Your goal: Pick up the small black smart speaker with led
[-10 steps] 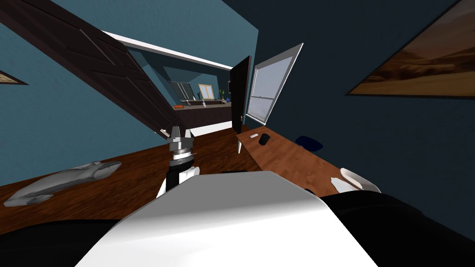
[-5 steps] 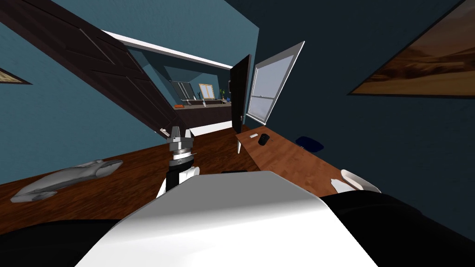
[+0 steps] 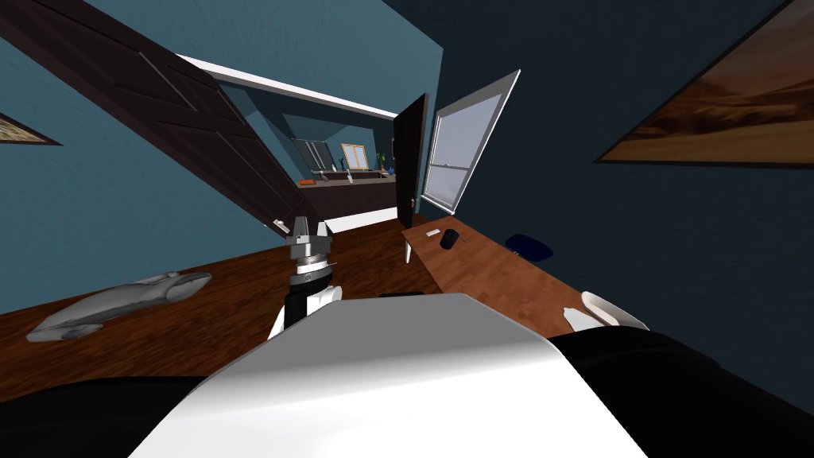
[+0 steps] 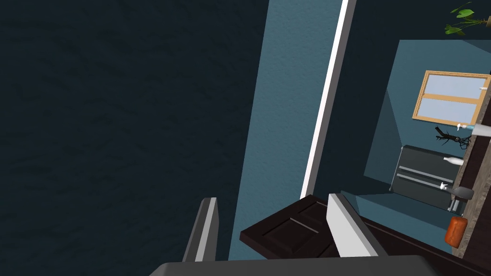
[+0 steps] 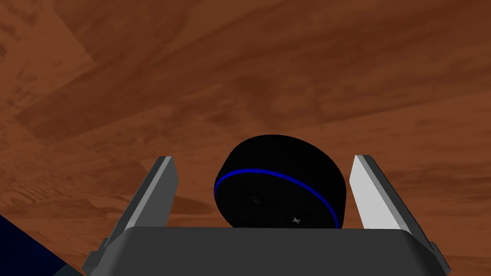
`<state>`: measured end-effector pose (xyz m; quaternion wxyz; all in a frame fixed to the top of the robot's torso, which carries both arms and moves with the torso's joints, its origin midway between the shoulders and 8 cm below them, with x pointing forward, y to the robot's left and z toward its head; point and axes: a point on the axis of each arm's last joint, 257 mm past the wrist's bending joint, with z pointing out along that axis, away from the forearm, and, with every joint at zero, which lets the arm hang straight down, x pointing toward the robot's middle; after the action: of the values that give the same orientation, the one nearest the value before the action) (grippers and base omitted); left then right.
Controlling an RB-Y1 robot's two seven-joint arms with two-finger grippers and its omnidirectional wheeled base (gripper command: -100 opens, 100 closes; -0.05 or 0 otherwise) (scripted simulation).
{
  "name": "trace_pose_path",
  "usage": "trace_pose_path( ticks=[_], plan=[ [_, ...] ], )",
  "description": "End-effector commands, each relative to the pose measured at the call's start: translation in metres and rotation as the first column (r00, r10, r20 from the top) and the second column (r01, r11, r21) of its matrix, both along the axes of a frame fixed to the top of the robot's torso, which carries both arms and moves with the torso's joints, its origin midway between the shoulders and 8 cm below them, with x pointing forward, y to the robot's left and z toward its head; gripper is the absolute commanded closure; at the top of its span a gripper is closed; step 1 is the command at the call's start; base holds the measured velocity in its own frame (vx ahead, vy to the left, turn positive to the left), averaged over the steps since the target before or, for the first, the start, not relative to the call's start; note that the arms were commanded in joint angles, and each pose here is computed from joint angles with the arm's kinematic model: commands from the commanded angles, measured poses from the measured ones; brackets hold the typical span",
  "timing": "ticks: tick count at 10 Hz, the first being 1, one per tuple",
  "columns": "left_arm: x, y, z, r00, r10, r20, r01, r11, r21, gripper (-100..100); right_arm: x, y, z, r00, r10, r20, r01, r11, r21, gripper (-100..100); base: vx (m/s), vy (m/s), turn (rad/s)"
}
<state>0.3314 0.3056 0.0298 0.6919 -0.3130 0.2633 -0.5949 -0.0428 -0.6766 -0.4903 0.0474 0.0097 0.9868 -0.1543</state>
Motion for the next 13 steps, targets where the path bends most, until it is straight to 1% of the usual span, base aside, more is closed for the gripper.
trace_pose_path(
  ticks=[1, 3, 4, 5, 6, 7, 8, 9, 10, 12, 13],
  plan=[
    [0.000, 0.000, 0.000, 1.000, 0.000, 0.000, 0.000, 1.000, 0.000, 0, -0.004, 0.006, -0.001, 1.000, -0.006, -0.010, 0.006, 1.000, -0.007, -100, -0.007, -0.056, 0.020],
    [0.000, 0.000, 0.000, 1.000, 0.000, 0.000, 0.000, 1.000, 0.000, 0, 0.005, 0.018, -0.006, 1.000, 0.001, 0.006, -0.001, 1.000, 0.002, -100, -0.007, -0.042, 0.006],
    [0.000, 0.000, 0.000, 1.000, 0.000, 0.000, 0.000, 1.000, 0.000, 0, -0.002, 0.018, -0.004, 1.000, -0.007, -0.007, 0.007, 1.000, -0.014, -100, -0.012, -0.047, 0.018],
    [0.000, 0.000, 0.000, 1.000, 0.000, 0.000, 0.000, 1.000, 0.000, 0, 0.004, 0.026, -0.007, 1.000, -0.003, 0.004, 0.003, 1.000, -0.007, -100, -0.011, -0.053, 0.012],
    [0.000, 0.000, 0.000, 1.000, 0.000, 0.000, 0.000, 1.000, 0.000, 0, -0.002, 0.031, -0.006, 1.000, -0.010, -0.004, 0.010, 1.000, -0.013, -100, -0.008, -0.069, 0.021],
    [0.000, 0.000, 0.000, 1.000, 0.000, 0.000, 0.000, 1.000, 0.000, 0, 0.004, 0.040, -0.009, 1.000, -0.007, 0.008, 0.007, 1.000, -0.004, -100, -0.006, -0.062, 0.010],
    [0.000, 0.000, 0.000, 1.000, 0.000, 0.000, 0.000, 1.000, 0.000, 0, -0.002, 0.045, -0.007, 1.000, -0.015, 0.000, 0.015, 1.000, -0.009, -100, -0.009, -0.079, 0.014],
    [0.000, 0.000, 0.000, 1.000, 0.000, 0.000, 0.000, 1.000, 0.000, 0, 0.004, 0.055, -0.010, 1.000, -0.012, 0.013, 0.012, 1.000, -0.001, -100, -0.012, -0.060, 0.013],
    [0.000, 0.000, 0.000, 1.000, 0.000, 0.000, 0.000, 1.000, 0.000, 0, -0.004, 0.057, -0.007, 1.000, -0.022, 0.004, 0.022, 1.000, -0.010, -100, -0.015, -0.066, 0.023],
    [0.000, 0.000, 0.000, 1.000, 0.000, 0.000, 0.000, 1.000, 0.000, 0, 0.004, 0.071, -0.010, 1.000, -0.019, 0.020, 0.019, 1.000, 0.006, -100, -0.007, -0.038, 0.004],
    [0.000, 0.000, 0.000, 1.000, 0.000, 0.000, 0.000, 1.000, 0.000, 0, -0.003, 0.074, -0.007, 0.999, -0.030, 0.014, 0.030, 1.000, -0.006, -100, -0.005, -0.036, 0.015]
  ],
)
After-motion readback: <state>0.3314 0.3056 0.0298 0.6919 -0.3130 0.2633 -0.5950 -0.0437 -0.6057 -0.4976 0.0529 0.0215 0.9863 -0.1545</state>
